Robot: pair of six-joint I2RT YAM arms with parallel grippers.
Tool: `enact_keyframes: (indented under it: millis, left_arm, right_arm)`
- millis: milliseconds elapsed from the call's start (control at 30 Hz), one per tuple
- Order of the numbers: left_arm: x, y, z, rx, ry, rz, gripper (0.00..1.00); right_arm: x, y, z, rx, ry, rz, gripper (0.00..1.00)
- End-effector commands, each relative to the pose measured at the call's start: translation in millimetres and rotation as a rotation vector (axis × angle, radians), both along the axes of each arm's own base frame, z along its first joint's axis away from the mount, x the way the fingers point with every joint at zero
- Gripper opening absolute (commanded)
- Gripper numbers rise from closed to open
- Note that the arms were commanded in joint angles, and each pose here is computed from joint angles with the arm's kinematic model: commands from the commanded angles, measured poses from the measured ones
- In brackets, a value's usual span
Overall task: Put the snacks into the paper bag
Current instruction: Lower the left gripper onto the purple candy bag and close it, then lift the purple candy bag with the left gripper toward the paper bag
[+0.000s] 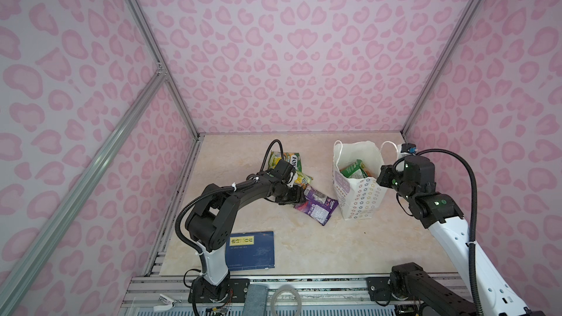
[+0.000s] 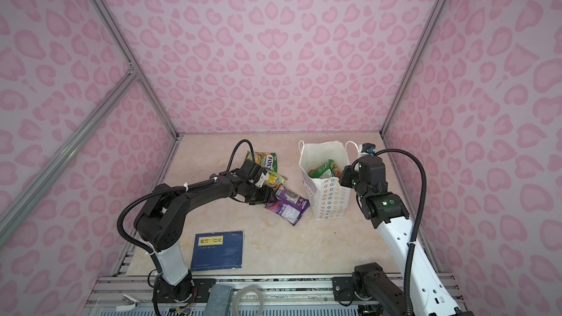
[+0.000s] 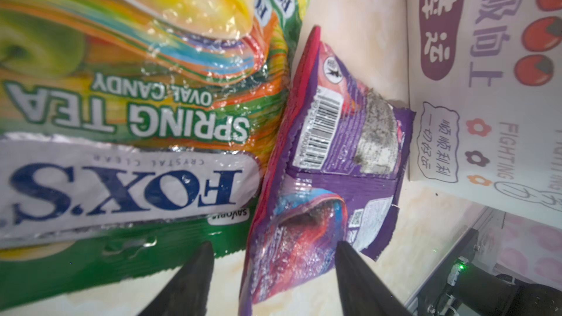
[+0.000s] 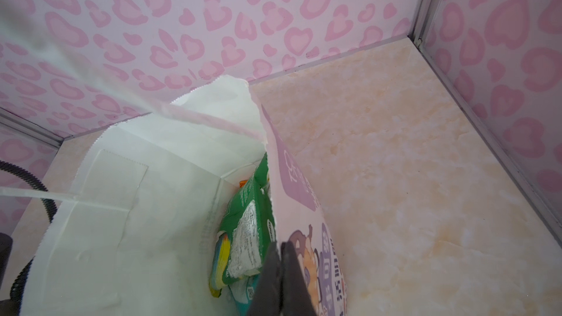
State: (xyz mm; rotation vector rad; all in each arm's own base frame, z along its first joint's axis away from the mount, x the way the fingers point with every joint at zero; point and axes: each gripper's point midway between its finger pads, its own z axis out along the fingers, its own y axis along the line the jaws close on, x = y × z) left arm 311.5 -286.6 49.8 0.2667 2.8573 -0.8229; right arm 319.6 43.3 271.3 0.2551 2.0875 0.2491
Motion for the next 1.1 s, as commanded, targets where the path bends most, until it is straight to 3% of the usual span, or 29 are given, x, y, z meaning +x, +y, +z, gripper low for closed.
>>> enact_keyframes:
  millis: [0, 333, 500, 667, 867, 1067]
  left_arm:
    - [-0.6, -12.9, 4.7, -0.075, 0.007, -0.045, 0.60]
    - [-7.8, -23.9, -11.2, -0.107, 0.085, -0.060, 0.46]
    - [-6.9, -27.0, -15.6, -0.110, 0.102, -0.041, 0.24]
    - [-4.8, -32.6, 9.4, -0.165, 0.077, -0.031, 0.04]
    - [-4.2, -33.0, 66.3, -0.255, -0.008, 0.027, 0.04]
    - [-5.0, -18.0, 117.4, -0.271, -0.118, 0.080, 0.04]
  right_arm:
    - [1.1, 3.1, 4.4, 0.014, -0.026, 0.012, 0.00]
    - [0.0, 6.0, 5.0, 0.027, -0.035, 0.026, 0.00]
    - [-0.4, 6.5, 4.6, 0.030, -0.037, 0.028, 0.00]
    - [-1.6, 5.9, 5.2, 0.030, -0.040, 0.026, 0.00]
    - [-2.0, 3.5, 5.6, 0.021, -0.044, 0.016, 0.00]
    - [-0.7, 5.4, 3.2, 0.026, -0.040, 0.024, 0.00]
